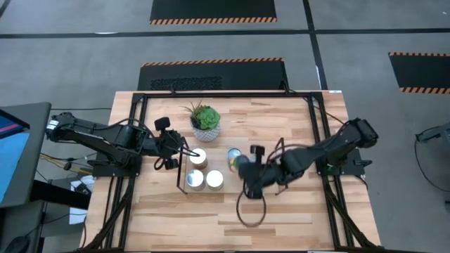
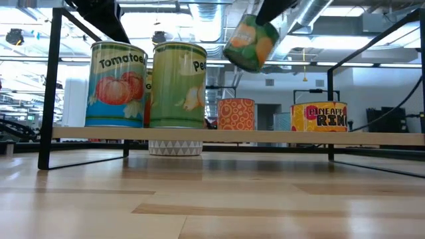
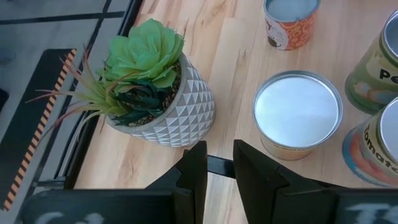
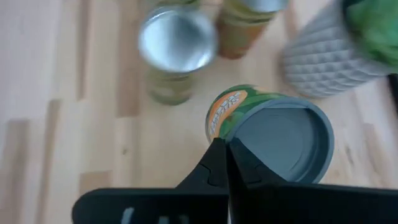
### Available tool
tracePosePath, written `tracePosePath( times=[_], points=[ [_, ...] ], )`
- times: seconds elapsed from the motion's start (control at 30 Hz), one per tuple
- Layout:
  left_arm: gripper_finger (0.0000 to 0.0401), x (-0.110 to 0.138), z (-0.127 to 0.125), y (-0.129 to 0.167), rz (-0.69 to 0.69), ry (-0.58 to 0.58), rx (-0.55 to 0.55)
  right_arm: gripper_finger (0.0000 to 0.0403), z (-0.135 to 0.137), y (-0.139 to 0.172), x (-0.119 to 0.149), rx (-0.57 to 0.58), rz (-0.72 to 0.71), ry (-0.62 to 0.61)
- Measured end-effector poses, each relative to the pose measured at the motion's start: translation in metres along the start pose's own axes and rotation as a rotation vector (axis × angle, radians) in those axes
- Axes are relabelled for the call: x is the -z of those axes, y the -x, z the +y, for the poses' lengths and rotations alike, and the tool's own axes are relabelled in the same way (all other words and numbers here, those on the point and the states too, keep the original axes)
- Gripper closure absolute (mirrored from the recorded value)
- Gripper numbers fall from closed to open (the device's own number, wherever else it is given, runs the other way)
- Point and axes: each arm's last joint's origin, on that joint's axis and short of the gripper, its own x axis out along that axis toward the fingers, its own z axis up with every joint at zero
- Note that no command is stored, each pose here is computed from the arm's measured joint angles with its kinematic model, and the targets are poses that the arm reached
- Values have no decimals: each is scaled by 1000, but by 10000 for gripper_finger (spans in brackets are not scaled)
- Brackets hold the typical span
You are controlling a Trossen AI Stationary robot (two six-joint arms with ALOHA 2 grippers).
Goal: Pick and place cans onto a shelf
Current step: Put the canned sliced peaches on the shelf
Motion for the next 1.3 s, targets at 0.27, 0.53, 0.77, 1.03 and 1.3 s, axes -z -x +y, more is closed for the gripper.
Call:
tracePosePath(
  times=[0.27,0.53,0.77,1.03,1.3],
  points=[
    [333,0,0,0,1,-1,1,401,38,-30,6,-41,126,45],
    [333,0,0,0,-1,-9,2,401,48,-41,0,-95,185,51],
    [333,0,0,0,-3,4,2,401,36,-47,-4,-89,203,-47],
    [333,0,0,0,-2,-1,2,401,39,-64,-1,-106,250,-63],
    [333,0,0,0,-2,-7,2,401,40,-72,1,-110,280,-62]
  ],
)
